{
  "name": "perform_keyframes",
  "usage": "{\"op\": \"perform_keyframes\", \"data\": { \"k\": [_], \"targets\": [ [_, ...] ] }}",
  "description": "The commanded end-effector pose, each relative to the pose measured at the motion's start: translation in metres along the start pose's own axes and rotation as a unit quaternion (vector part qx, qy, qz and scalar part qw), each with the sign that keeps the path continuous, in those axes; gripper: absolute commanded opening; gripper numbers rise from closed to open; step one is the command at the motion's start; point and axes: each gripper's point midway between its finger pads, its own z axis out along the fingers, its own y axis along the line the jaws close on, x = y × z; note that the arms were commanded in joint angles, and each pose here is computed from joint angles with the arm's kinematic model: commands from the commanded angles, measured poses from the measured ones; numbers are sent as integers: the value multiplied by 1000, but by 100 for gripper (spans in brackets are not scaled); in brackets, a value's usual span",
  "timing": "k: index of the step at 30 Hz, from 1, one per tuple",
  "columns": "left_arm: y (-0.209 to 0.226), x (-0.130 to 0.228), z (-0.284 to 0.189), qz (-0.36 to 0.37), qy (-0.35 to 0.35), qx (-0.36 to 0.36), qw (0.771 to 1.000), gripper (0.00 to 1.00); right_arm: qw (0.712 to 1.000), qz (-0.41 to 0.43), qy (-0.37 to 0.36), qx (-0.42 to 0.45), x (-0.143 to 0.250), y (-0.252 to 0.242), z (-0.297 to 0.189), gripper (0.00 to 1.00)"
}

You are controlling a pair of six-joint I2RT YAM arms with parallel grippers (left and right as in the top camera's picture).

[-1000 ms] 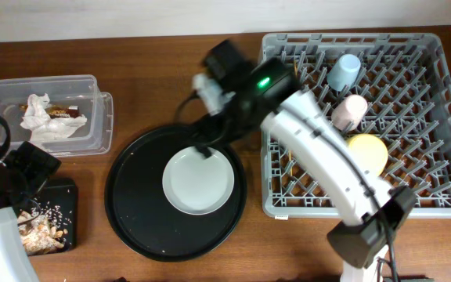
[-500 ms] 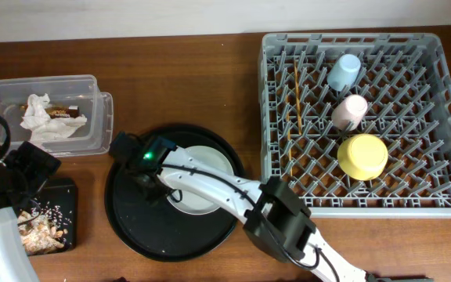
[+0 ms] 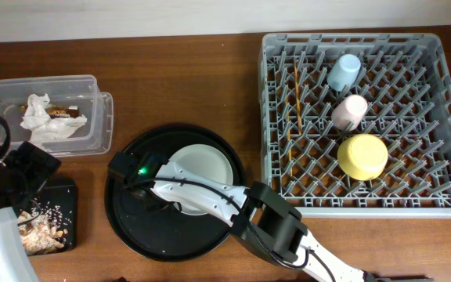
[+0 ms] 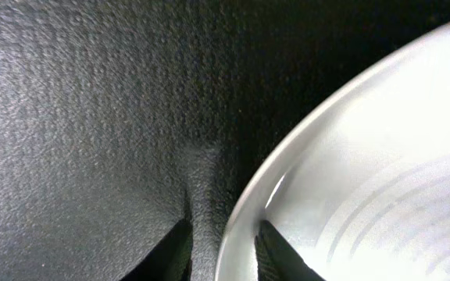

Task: Sort waste into correct bins and load items into the dishwasher rack
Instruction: 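Reach the right gripper to the white plate and grip its rim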

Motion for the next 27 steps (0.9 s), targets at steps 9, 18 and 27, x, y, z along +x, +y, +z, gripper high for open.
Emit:
{"op": "perform_keyframes", "data": {
  "k": [9,18,27],
  "targets": [
    [2,-2,-4,-5,-8,0,1000,99,996,27,-26,-76,-40,-18,-79,12],
    [3,-2,-4,-5,-8,-1,1000,99,987,157,18,4,-29,-160,-132,61],
    [3,-2,-4,-5,-8,-1,1000,99,951,239,194,-10,39,-225,-65,63]
  ]
}}
